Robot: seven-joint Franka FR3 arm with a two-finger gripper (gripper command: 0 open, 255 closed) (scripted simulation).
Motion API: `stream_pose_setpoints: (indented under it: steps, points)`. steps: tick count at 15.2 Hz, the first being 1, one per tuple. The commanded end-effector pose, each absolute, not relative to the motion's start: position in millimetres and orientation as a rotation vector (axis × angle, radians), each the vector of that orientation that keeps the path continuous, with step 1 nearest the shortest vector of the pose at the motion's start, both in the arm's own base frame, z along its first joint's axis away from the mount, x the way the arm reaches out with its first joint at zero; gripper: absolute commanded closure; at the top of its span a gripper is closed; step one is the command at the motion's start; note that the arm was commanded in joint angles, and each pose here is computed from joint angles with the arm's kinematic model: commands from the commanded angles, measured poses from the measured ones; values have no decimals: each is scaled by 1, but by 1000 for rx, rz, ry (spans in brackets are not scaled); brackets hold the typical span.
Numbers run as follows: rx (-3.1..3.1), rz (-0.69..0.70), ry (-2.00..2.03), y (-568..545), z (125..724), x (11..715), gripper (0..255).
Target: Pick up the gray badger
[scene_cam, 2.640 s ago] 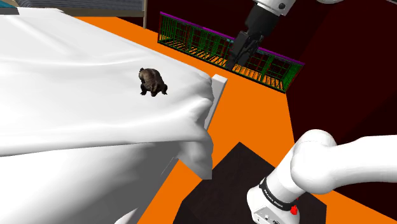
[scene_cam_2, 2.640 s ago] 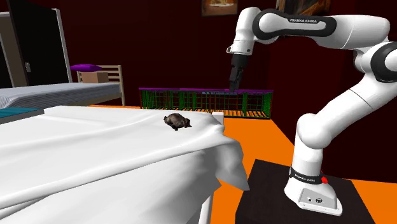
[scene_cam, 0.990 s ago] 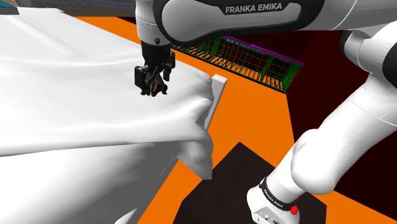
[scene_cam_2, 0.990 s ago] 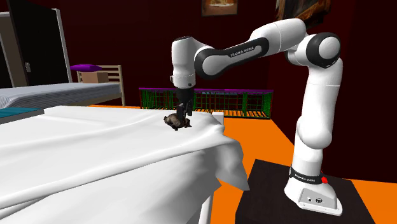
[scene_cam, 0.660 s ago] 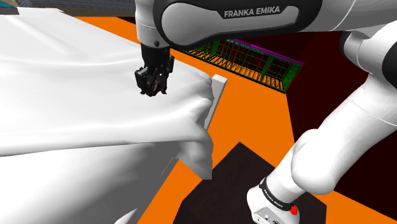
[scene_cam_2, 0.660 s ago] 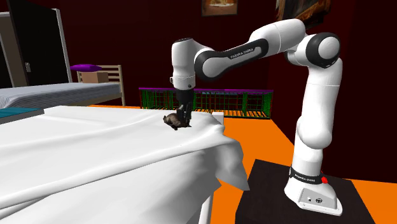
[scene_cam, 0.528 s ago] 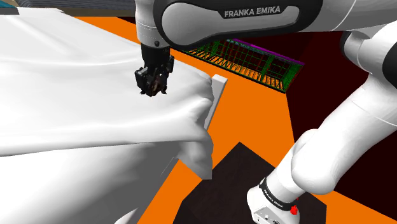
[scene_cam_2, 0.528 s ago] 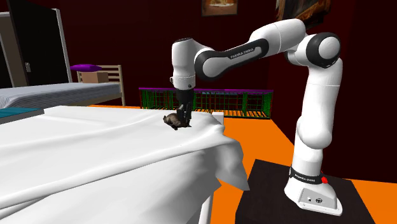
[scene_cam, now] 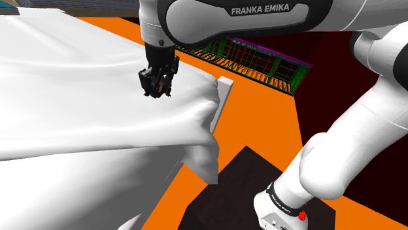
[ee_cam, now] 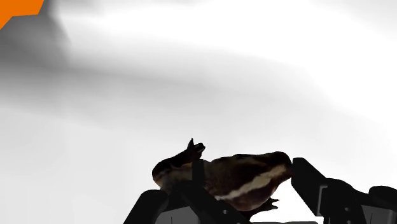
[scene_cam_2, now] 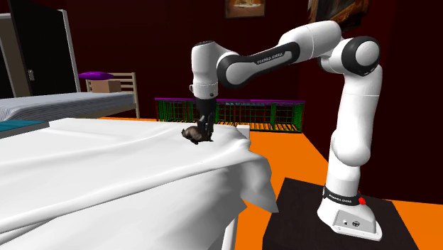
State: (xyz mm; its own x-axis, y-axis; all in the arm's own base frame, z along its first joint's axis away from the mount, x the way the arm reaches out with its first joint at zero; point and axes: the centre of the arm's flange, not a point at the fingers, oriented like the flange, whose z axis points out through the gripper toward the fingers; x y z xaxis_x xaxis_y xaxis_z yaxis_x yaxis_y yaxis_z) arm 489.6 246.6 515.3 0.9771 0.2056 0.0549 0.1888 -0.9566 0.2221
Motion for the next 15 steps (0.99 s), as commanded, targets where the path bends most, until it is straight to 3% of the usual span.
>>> stream_pose_setpoints:
  steps: [1,15]
  points:
    - [2908,110,294,247,524,489,255]
    - [2908,110,294,247,588,489,255]
